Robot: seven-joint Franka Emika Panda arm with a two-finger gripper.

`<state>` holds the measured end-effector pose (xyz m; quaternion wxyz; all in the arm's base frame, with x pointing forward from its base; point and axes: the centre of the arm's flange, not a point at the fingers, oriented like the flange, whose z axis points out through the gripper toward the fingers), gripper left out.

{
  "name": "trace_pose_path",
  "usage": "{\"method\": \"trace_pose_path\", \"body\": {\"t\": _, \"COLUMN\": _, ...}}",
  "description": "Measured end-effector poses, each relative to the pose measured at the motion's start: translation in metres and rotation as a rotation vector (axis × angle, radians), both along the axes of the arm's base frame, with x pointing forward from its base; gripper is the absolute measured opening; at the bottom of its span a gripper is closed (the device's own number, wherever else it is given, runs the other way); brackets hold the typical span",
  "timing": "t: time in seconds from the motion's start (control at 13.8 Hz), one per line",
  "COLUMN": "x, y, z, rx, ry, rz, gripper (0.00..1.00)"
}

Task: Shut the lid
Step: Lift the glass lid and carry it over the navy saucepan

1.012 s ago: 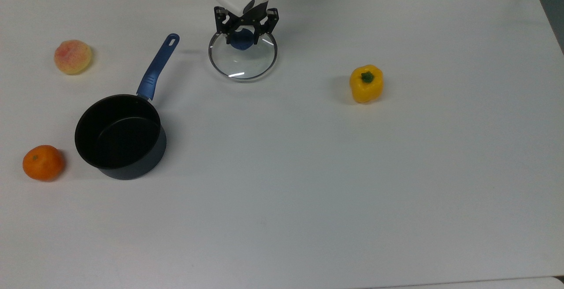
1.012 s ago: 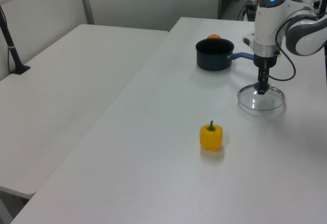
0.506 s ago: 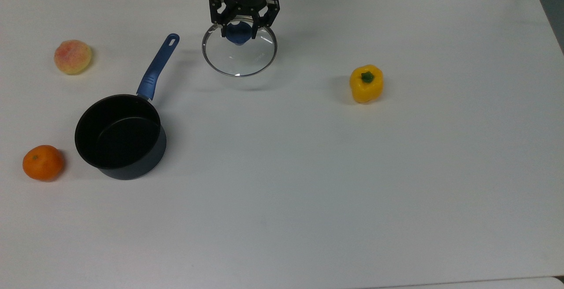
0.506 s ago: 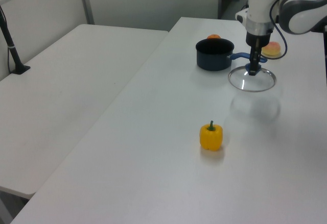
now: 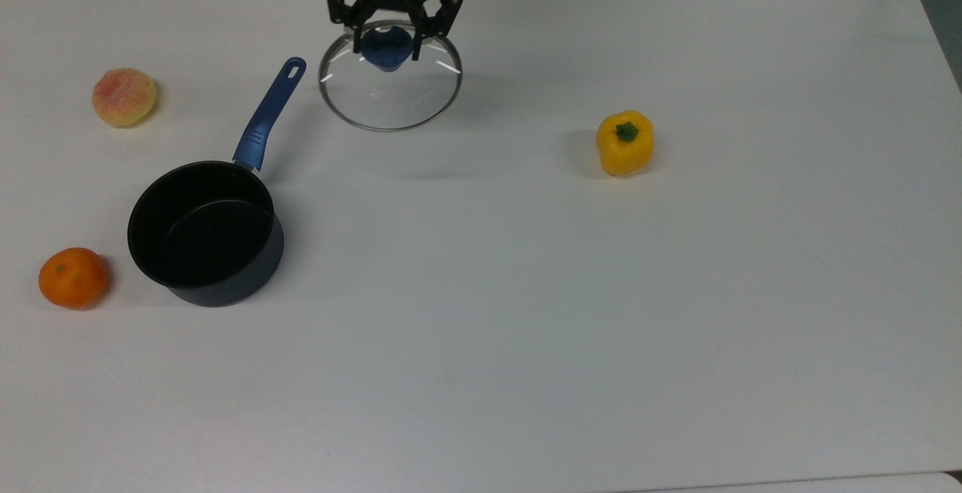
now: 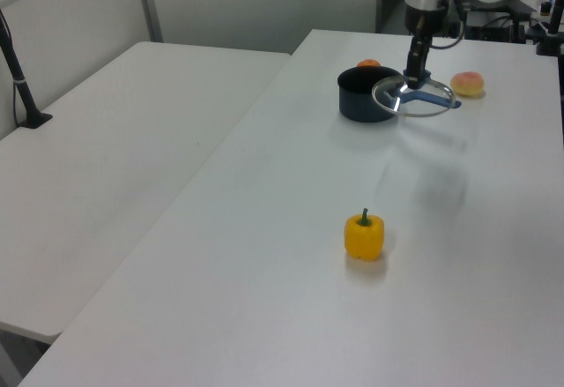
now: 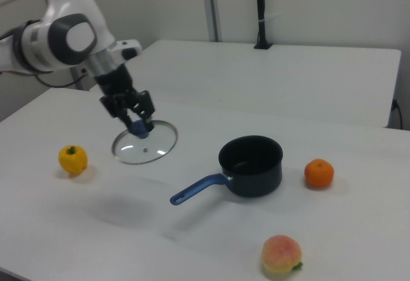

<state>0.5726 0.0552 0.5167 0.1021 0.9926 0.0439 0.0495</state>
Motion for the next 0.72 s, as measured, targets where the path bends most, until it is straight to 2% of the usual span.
{"method": "trace_pose_path", "body": {"t": 0.29, "x": 0.042, "y": -0.050, "z": 0.003, "rx": 0.001, "ry": -0.008, "rz": -0.065, "gripper": 0.65}}
{"method": "trace_pose_path", "body": {"t": 0.72, "x": 0.101, "y": -0.142, "z": -0.022, "rx": 0.000, "ry": 0.046, "rz": -0.173, "gripper": 0.65}}
